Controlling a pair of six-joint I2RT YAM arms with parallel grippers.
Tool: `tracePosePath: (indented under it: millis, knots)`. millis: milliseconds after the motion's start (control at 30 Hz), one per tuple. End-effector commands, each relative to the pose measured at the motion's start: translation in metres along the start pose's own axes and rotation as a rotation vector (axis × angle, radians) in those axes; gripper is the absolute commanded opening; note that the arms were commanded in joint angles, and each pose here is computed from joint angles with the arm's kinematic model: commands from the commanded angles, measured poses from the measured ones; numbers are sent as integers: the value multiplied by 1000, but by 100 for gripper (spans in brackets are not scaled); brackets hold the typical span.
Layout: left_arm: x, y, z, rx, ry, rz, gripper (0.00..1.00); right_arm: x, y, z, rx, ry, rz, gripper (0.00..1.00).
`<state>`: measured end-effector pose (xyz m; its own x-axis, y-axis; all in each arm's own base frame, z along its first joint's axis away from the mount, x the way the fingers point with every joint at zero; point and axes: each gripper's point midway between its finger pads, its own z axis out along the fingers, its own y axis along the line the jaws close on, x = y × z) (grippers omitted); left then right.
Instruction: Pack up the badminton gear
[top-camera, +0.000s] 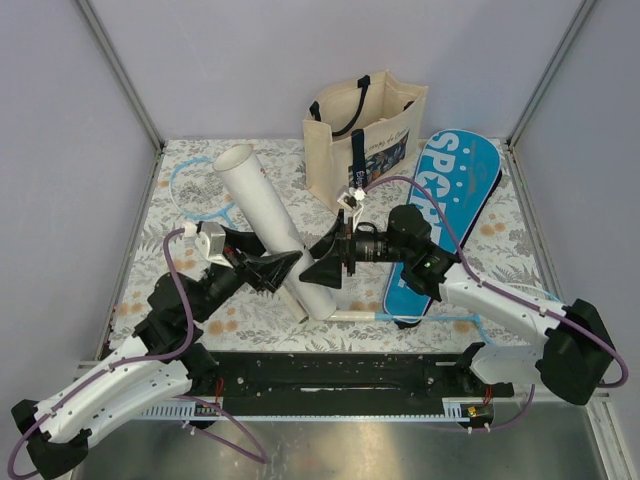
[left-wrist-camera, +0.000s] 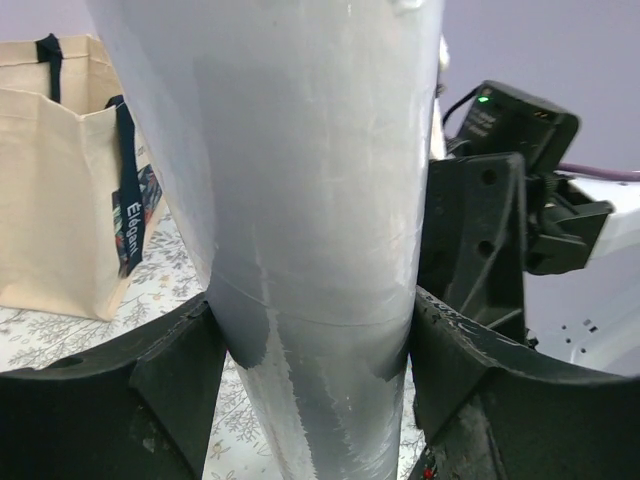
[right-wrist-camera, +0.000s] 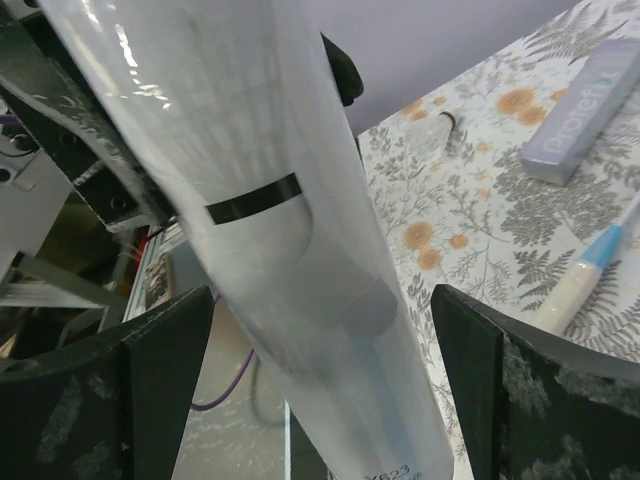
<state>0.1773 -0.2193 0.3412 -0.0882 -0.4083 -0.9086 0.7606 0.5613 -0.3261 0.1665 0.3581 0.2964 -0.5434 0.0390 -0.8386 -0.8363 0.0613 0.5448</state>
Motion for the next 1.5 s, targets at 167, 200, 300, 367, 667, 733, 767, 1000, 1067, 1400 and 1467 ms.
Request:
tracePosePath:
  millis: [167, 200, 300, 367, 667, 733, 767, 1000, 1067, 1400, 1467]
  knots:
    - [-38, -31, -3, 155, -162, -22, 44, -21, 33, 20, -222, -20, -50, 98]
    - [-36, -32, -2, 159, -161, -21, 45, -20, 36, 21, -251, -12, -45, 96]
    - [-36, -33, -2, 165, -160, -19, 46, -16, 43, 22, -319, 4, -9, 93]
    - [-35, -32, -3, 164, -152, -5, 48, -13, 45, 21, -343, 13, -8, 90]
    - [-39, -14, -13, 62, -139, 70, 83, -11, 50, 17, -377, 14, -35, 64]
    - [-37, -12, -15, 50, -115, 101, 89, -19, 50, 15, -375, -9, -29, 59]
    - [-33, -9, -16, 38, -85, 116, 93, -23, 49, 14, -379, -24, -27, 57]
    - [-32, -1, -23, -37, 34, 140, 99, -58, 41, -6, -418, -158, 67, 48]
    - [-29, 5, -26, -75, 60, 138, 99, -63, 33, -8, -414, -171, 87, 45]
    - [-15, 74, -50, -479, 171, 162, 99, -82, -15, -24, -279, -249, 141, 41]
    - [-7, 97, -59, -622, 219, 184, 99, -81, -31, -25, -202, -247, 161, 41]
